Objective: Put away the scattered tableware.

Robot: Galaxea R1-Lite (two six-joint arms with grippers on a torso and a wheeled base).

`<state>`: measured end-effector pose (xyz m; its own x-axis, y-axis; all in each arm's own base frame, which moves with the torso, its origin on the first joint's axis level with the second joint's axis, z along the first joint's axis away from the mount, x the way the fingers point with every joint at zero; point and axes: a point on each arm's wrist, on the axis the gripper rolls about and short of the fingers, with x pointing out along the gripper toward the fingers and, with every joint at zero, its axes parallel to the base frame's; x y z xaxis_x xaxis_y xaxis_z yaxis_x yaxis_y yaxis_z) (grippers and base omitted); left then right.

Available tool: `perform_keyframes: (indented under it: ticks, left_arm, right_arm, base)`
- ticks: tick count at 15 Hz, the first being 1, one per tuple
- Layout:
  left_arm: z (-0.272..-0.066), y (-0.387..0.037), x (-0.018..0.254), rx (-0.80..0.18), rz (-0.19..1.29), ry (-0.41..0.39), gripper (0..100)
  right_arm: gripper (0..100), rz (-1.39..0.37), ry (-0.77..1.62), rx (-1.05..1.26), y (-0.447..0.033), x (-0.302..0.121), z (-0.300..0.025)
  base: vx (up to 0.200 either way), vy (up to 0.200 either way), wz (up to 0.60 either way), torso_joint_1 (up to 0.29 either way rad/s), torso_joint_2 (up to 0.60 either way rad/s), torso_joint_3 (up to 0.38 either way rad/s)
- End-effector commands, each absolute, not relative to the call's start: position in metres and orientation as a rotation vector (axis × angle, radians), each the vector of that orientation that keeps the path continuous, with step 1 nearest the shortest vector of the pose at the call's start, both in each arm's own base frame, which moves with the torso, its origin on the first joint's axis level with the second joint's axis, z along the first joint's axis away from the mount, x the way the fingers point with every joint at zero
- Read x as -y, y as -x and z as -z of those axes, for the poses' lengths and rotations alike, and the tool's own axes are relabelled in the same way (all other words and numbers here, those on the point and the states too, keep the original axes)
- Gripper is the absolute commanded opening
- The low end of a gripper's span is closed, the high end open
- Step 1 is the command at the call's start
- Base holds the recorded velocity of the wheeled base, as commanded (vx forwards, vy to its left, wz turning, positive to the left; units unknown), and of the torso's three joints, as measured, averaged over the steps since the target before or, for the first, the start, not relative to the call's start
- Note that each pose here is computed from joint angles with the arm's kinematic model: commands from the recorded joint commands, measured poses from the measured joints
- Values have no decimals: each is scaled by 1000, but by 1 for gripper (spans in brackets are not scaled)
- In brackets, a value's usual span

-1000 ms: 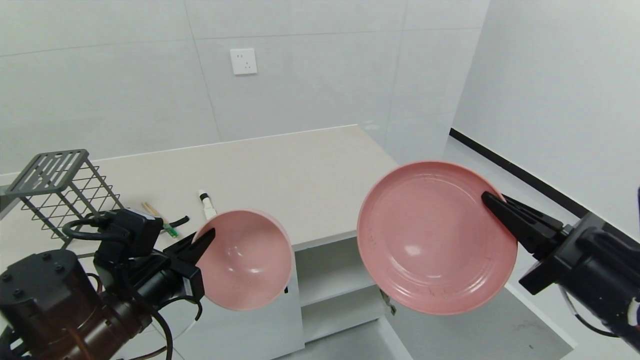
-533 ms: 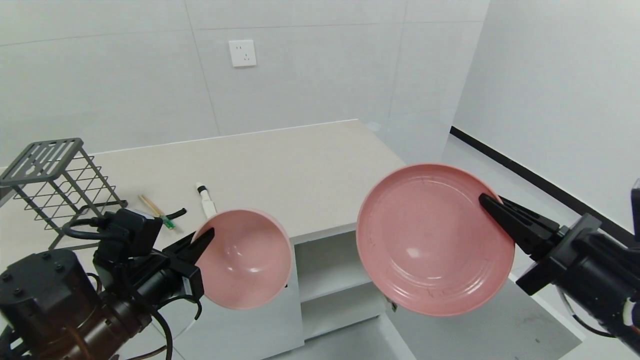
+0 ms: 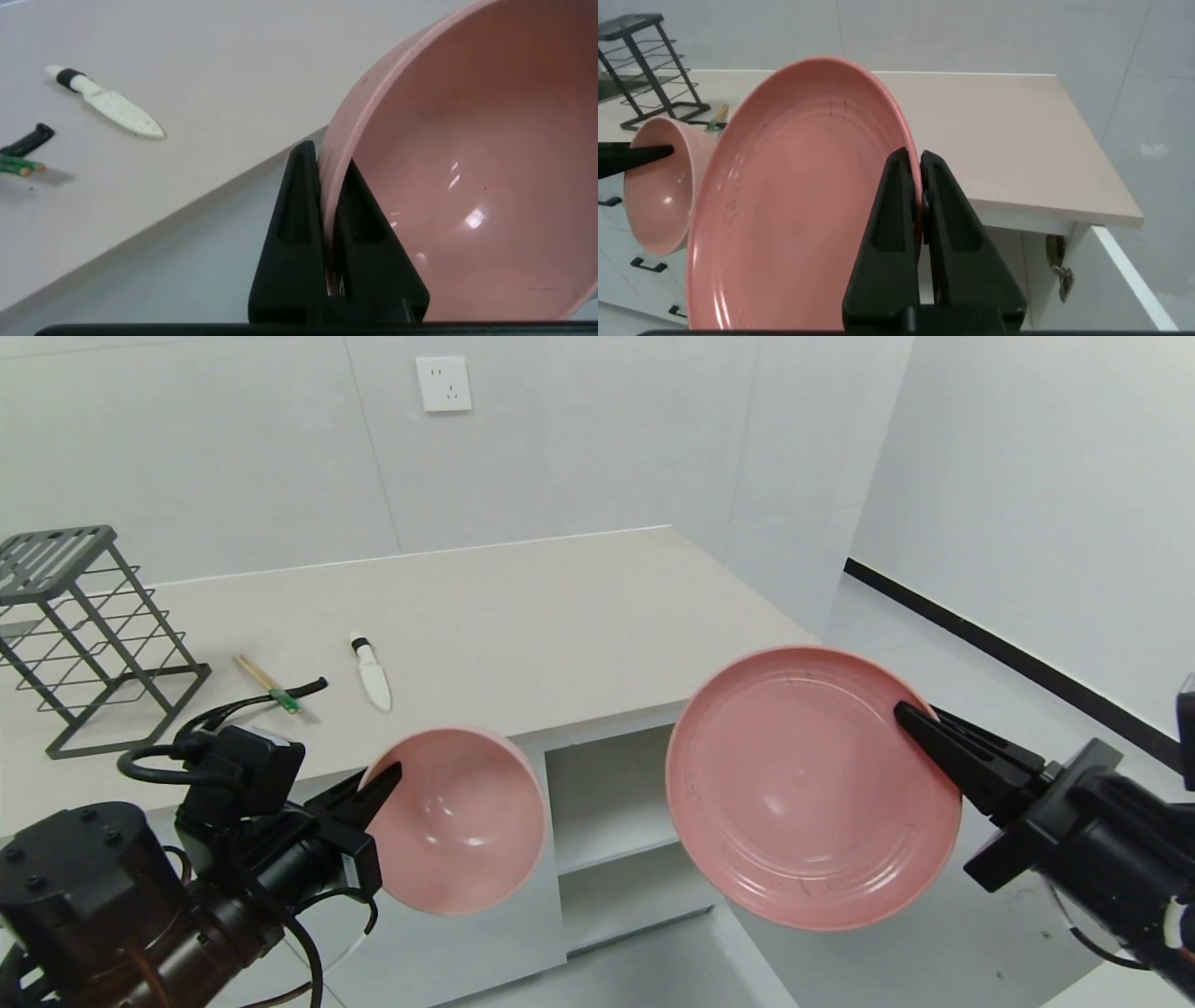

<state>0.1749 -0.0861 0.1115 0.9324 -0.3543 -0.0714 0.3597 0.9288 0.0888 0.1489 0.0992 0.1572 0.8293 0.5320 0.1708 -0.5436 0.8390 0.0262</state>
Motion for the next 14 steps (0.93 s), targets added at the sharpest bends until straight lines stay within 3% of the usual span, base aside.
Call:
perform_keyframes:
  ticks: [1, 14]
  left_arm:
    - [-112, -175, 86, -53, 364, -101, 0]
    - [-113, -174, 86, -47, 366, -99, 0]
  right_arm:
    - [0, -571, -75, 160, -149, -99, -157]
    - [0, -570, -71, 149, -147, -98, -155]
  base:
    - [0, 0, 0, -266, 510, 246]
    - [0, 0, 0, -257, 486, 229]
